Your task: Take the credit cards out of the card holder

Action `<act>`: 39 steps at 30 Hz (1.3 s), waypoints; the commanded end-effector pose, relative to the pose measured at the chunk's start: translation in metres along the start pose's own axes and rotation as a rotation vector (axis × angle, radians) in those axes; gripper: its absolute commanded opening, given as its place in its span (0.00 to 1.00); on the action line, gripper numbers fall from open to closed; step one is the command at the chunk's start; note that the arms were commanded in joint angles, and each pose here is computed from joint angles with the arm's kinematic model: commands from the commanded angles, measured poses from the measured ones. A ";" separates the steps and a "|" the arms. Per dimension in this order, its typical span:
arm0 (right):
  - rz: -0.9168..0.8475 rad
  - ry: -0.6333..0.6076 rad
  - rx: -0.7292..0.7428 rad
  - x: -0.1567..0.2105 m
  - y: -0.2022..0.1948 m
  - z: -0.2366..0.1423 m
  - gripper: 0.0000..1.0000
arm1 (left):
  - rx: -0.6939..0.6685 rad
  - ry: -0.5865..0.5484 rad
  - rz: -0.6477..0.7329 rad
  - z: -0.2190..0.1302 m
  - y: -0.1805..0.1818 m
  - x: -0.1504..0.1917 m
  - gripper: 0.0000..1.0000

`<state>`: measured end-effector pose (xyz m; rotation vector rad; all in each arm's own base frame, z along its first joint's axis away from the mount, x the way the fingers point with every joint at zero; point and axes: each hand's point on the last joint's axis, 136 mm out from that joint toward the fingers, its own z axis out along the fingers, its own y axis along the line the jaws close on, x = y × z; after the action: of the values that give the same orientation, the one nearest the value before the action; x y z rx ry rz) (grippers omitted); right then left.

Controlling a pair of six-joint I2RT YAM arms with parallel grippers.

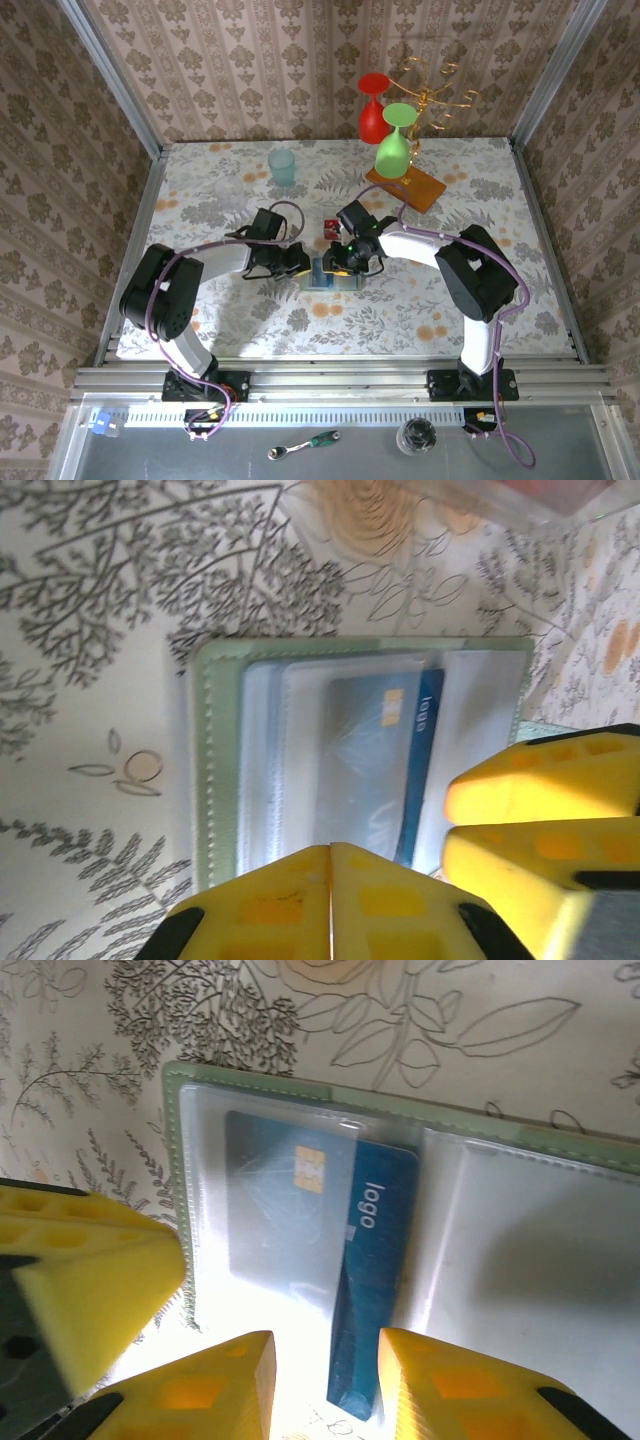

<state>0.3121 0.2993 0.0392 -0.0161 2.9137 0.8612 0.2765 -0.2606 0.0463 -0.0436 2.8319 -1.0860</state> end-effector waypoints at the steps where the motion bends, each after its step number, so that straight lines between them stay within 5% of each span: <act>1: 0.012 -0.035 0.003 -0.004 0.000 -0.012 0.35 | 0.014 0.022 0.007 0.004 -0.010 0.000 0.09; 39: 0.090 0.032 -0.036 0.002 -0.017 0.020 0.34 | -0.112 0.088 -0.023 0.018 0.027 0.016 0.02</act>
<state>0.3200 0.2983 0.0258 0.0659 2.9072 0.9175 0.2713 -0.2616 0.0304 -0.0364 2.8980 -1.0261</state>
